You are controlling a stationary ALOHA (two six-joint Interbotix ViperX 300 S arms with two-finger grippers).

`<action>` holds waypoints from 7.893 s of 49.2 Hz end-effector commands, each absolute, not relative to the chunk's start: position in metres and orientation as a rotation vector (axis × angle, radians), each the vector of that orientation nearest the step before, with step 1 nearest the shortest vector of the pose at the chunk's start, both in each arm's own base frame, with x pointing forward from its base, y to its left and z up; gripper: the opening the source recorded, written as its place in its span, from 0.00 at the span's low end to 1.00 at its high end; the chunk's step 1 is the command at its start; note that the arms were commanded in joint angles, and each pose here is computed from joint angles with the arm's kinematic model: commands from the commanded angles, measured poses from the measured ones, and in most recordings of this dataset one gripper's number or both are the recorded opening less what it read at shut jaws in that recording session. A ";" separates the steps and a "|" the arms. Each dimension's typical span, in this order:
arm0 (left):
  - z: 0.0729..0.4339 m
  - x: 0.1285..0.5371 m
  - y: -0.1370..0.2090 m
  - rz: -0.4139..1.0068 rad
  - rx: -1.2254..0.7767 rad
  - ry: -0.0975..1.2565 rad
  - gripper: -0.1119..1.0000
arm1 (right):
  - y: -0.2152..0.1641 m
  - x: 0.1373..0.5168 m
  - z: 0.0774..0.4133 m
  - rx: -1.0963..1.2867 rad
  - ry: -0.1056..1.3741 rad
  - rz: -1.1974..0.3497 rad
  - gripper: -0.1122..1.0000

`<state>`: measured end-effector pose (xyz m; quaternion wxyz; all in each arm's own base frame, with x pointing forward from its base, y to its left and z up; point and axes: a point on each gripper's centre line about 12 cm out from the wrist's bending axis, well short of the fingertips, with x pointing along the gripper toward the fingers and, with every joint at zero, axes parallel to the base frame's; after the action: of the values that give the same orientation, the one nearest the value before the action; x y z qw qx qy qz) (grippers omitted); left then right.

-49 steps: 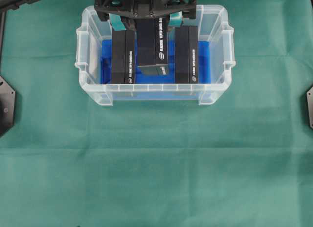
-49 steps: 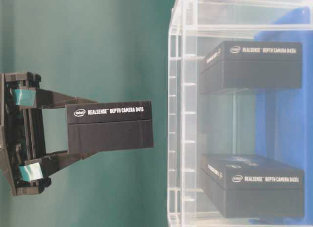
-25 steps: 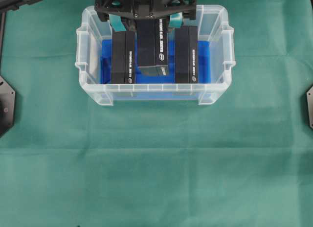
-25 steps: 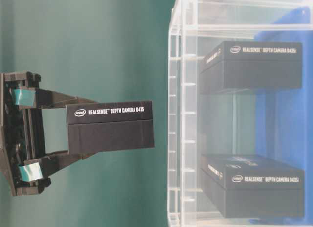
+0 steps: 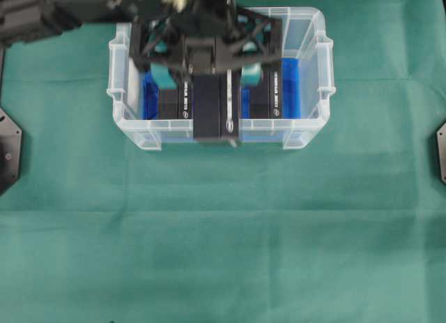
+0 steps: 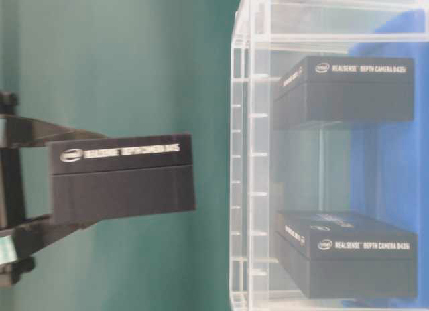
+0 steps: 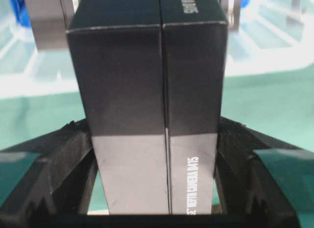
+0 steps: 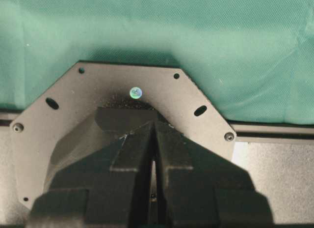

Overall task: Take the box out of the case with the left arm.
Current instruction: 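Carry the box toward the front and lower it onto the cloth, then open the left gripper and withdraw it to the left, then move the left gripper over the left black box in the case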

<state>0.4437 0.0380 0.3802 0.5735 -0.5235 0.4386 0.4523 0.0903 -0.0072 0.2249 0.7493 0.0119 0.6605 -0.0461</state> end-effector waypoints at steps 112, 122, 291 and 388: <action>0.197 0.427 -0.093 0.986 -1.292 1.051 0.64 | -0.007 0.093 0.233 0.031 1.424 -0.099 0.11; 0.198 0.431 -0.094 0.934 -1.287 1.051 0.64 | -0.007 0.093 0.233 0.031 1.424 -0.099 0.11; 0.321 0.242 -0.083 0.952 -1.281 1.079 0.94 | -0.007 0.093 0.233 0.031 1.424 -0.099 0.11; 0.333 0.323 0.098 1.021 -1.134 1.012 0.90 | -0.007 0.093 0.233 0.031 1.424 -0.099 0.11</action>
<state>0.3097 0.0979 0.3191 0.5940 -0.4882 0.4515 0.4527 0.0905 -0.0071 0.2253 0.7498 0.0119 0.6600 -0.0451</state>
